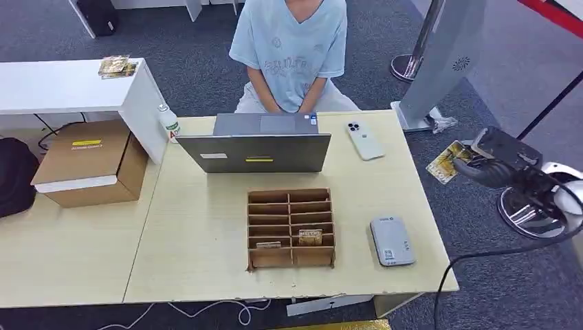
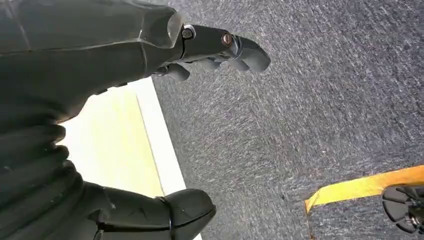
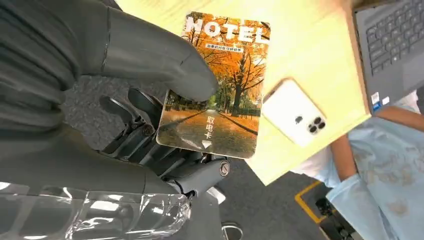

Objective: Pass the card to the sensor for recognition and then transmit it.

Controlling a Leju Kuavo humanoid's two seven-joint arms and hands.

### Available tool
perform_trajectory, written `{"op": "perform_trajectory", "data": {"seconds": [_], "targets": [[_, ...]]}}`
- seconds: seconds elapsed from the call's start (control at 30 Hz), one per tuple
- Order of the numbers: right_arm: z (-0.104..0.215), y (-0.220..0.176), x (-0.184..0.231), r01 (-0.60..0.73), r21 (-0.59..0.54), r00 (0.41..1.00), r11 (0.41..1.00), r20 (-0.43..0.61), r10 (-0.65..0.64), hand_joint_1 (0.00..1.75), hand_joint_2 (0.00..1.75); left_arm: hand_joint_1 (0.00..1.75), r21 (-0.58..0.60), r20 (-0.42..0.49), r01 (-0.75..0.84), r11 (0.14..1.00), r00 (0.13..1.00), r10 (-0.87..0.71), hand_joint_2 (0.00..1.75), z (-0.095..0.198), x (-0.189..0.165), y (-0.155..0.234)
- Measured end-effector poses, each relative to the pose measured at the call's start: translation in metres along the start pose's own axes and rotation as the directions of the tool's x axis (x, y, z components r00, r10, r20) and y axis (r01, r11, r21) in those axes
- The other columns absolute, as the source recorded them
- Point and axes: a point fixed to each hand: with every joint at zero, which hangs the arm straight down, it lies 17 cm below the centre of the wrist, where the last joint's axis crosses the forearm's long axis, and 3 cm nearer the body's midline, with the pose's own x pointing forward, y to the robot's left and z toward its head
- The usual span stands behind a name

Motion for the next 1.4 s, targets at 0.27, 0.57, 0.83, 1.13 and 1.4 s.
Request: {"op": "perform_trajectory", "data": {"seconds": [0.27, 0.57, 0.83, 1.13, 1.4], "targets": [[0.0, 0.023, -0.018, -0.006, 0.043, 0.999, 0.999, -0.039, 0.007, 1.75, 1.75, 0.0, -0.004, 0.0, 0.006, 1.0, 1.0, -0.006, 1.75, 0.0, 0.0, -0.001], [0.006, 0.062, -0.048, -0.002, 0.088, 0.997, 0.996, -0.078, 0.009, 1.75, 1.75, 0.0, -0.002, 0.0, 0.027, 1.0, 1.0, -0.027, 1.75, 0.0, -0.001, -0.001], [0.014, 0.093, -0.062, -0.033, 0.139, 0.994, 0.99, -0.102, 0.047, 1.75, 1.75, 0.0, -0.004, 0.01, 0.054, 0.999, 0.999, -0.054, 1.75, 0.0, 0.001, 0.0], [0.005, 0.121, -0.059, -0.059, 0.189, 0.993, 0.98, -0.091, 0.077, 1.75, 1.75, 0.0, -0.011, 0.026, 0.073, 0.997, 0.997, -0.072, 1.75, 0.001, 0.003, -0.002], [-0.001, 0.137, -0.051, -0.068, 0.237, 0.994, 0.969, -0.072, 0.088, 1.75, 1.75, 0.0, -0.008, 0.031, 0.089, 0.996, 0.996, -0.088, 1.75, 0.0, 0.004, -0.001]]}}
